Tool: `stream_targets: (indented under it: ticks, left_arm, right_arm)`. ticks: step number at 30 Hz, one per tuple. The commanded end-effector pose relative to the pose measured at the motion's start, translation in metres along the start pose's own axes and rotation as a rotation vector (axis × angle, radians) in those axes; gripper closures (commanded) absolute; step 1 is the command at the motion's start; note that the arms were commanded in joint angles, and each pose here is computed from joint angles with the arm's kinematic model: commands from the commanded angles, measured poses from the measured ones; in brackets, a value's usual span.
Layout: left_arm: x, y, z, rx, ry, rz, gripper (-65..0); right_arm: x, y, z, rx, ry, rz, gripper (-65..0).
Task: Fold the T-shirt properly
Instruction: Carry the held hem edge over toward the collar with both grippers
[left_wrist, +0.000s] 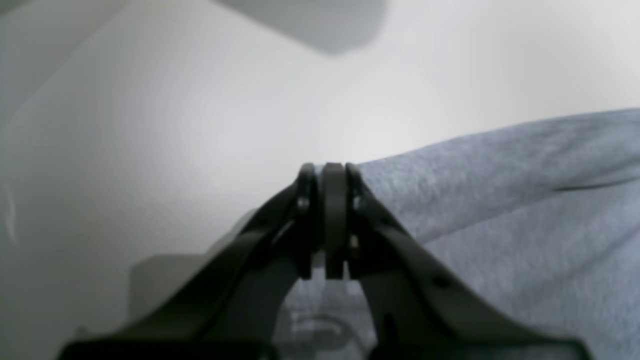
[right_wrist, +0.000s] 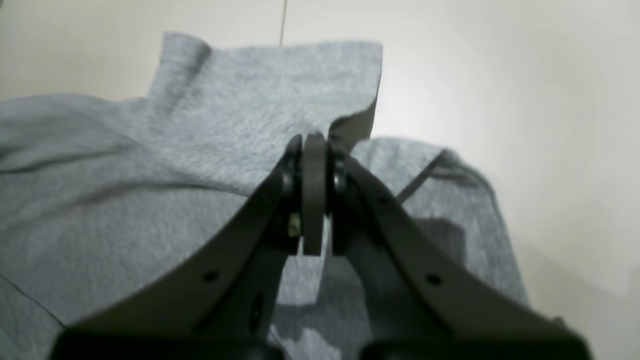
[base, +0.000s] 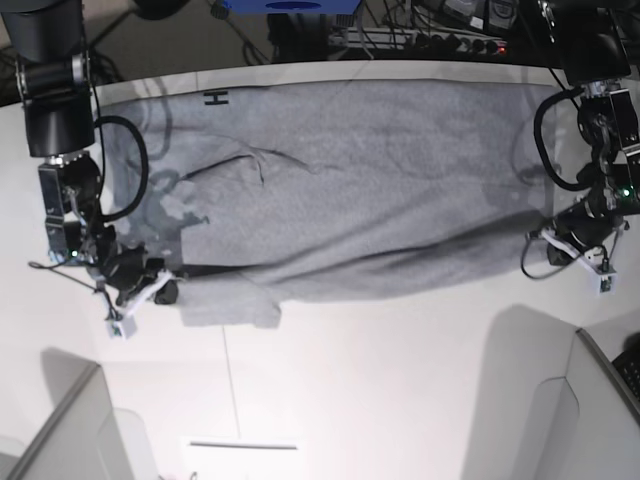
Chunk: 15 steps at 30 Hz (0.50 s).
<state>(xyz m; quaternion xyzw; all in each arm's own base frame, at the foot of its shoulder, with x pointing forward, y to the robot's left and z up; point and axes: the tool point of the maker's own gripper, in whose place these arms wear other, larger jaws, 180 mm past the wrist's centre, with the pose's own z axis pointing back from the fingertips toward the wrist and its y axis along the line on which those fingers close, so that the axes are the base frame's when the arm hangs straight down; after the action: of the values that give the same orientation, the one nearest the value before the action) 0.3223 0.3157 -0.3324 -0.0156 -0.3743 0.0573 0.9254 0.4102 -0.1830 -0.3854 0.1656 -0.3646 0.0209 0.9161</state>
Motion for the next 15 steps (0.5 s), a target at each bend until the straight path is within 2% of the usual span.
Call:
stream_targets:
  ticks: [1, 3, 15]
  left_arm:
    - [0.019, -0.003, 0.008, -0.008, -0.061, -0.024, 0.0]
    - [0.016, -0.004, 0.012, -0.008, -0.062, -0.037, 0.0]
    - [0.005, -0.005, 0.017, -0.006, -0.045, -0.052, 0.0]
  right_arm:
    - [0.027, -0.005, 0.011, -0.006, -0.075, 0.008, 0.0]
    - [0.028, -0.007, 0.017, -0.006, -0.093, -0.003, 0.0]
    - [0.014, -0.012, 0.043, -0.014, -0.07, -0.038, 0.0]
